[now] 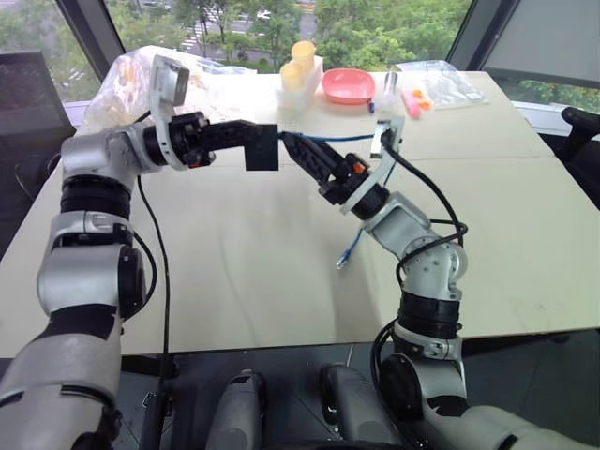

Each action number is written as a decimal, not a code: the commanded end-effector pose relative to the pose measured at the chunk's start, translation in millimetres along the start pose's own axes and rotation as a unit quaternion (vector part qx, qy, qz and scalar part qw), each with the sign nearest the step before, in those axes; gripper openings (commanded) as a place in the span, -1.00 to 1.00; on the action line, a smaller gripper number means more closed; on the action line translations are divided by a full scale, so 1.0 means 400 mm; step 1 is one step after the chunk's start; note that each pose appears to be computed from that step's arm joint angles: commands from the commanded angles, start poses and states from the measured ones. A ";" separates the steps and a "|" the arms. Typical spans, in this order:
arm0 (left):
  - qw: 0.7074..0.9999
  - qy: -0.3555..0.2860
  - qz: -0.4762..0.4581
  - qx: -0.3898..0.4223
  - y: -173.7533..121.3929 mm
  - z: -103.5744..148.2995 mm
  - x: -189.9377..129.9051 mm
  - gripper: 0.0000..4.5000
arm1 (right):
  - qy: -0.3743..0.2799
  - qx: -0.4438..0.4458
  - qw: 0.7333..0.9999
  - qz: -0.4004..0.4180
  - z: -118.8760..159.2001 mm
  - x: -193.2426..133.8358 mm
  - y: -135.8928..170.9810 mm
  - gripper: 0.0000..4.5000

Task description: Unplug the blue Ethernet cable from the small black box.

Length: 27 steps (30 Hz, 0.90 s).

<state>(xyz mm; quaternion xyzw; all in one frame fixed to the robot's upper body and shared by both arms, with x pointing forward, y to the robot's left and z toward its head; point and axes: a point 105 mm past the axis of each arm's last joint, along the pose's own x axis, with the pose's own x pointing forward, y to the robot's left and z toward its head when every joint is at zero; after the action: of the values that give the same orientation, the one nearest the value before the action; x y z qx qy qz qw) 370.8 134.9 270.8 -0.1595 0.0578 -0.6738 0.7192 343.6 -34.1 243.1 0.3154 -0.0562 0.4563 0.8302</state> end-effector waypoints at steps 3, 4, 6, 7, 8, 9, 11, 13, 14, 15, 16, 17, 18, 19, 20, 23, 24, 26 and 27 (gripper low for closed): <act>1.000 -0.005 -0.018 0.022 -0.023 0.026 0.002 -0.78 | -0.010 -0.010 0.999 0.029 0.019 0.012 0.034 0.98; 1.000 -0.006 -0.018 0.022 -0.023 0.026 0.002 -0.78 | -0.007 -0.012 0.999 0.030 0.017 0.012 0.034 0.98; 1.000 -0.006 -0.018 0.022 -0.022 0.026 0.002 -0.78 | -0.004 -0.013 0.999 0.032 0.014 0.012 0.035 0.98; 1.000 -0.006 -0.018 0.022 -0.022 0.026 0.003 -0.78 | -0.003 -0.014 0.999 0.032 0.013 0.012 0.034 0.98; 1.000 -0.007 -0.019 0.022 -0.022 0.026 0.003 -0.78 | -0.002 -0.014 0.999 0.032 0.013 0.012 0.034 0.98; 1.000 -0.007 -0.019 0.022 -0.022 0.026 0.002 -0.78 | -0.002 -0.013 0.999 0.033 0.012 0.012 0.034 0.98; 1.000 -0.007 -0.019 0.022 -0.023 0.026 0.001 -0.78 | -0.001 -0.013 0.999 0.031 0.010 0.012 0.033 0.98; 1.000 -0.008 -0.018 0.022 -0.023 0.026 0.000 -0.78 | -0.001 -0.012 0.999 0.030 0.009 0.013 0.032 0.98; 1.000 -0.008 -0.018 0.022 -0.023 0.026 -0.001 -0.78 | 0.000 -0.011 0.999 0.031 0.008 0.012 0.032 0.98; 1.000 -0.008 -0.018 0.023 -0.023 0.026 -0.001 -0.78 | 0.000 -0.011 0.999 0.032 0.008 0.013 0.032 0.98; 1.000 -0.008 -0.018 0.023 -0.023 0.026 -0.002 -0.78 | 0.000 -0.011 0.999 0.032 0.007 0.013 0.032 0.98; 1.000 -0.008 -0.018 0.023 -0.023 0.026 -0.002 -0.78 | -0.002 -0.010 0.999 0.035 0.008 0.013 0.033 0.88; 1.000 -0.008 -0.017 0.023 -0.022 0.026 -0.002 -0.78 | -0.002 -0.009 0.999 0.037 0.008 0.013 0.036 0.75; 1.000 -0.008 -0.017 0.023 -0.022 0.026 -0.002 -0.78 | -0.002 -0.009 0.999 0.040 0.008 0.013 0.037 0.66; 1.000 -0.007 -0.017 0.023 -0.022 0.025 -0.002 -0.78 | -0.002 -0.008 0.999 0.042 0.008 0.013 0.039 0.43; 1.000 -0.006 -0.018 0.022 -0.023 0.024 -0.002 -0.78 | 0.001 -0.009 0.999 0.045 0.005 0.012 0.041 -0.27; 1.000 -0.006 -0.018 0.022 -0.023 0.023 -0.002 -0.78 | 0.001 -0.009 0.999 0.045 0.005 0.012 0.042 -0.49; 1.000 -0.003 -0.019 0.022 -0.023 0.020 -0.001 -0.78 | 0.006 -0.008 0.999 0.050 0.001 0.012 0.046 -0.92; 1.000 -0.002 -0.019 0.021 -0.023 0.019 -0.001 -0.78 | 0.009 -0.007 0.999 0.053 -0.001 0.011 0.048 -0.96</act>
<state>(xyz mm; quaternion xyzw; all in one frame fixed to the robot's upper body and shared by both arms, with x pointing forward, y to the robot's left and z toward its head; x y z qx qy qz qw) 368.1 137.5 272.1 -0.1633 0.0536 -0.6778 0.7148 335.2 -23.1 245.9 0.3060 -0.0538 0.4960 0.8109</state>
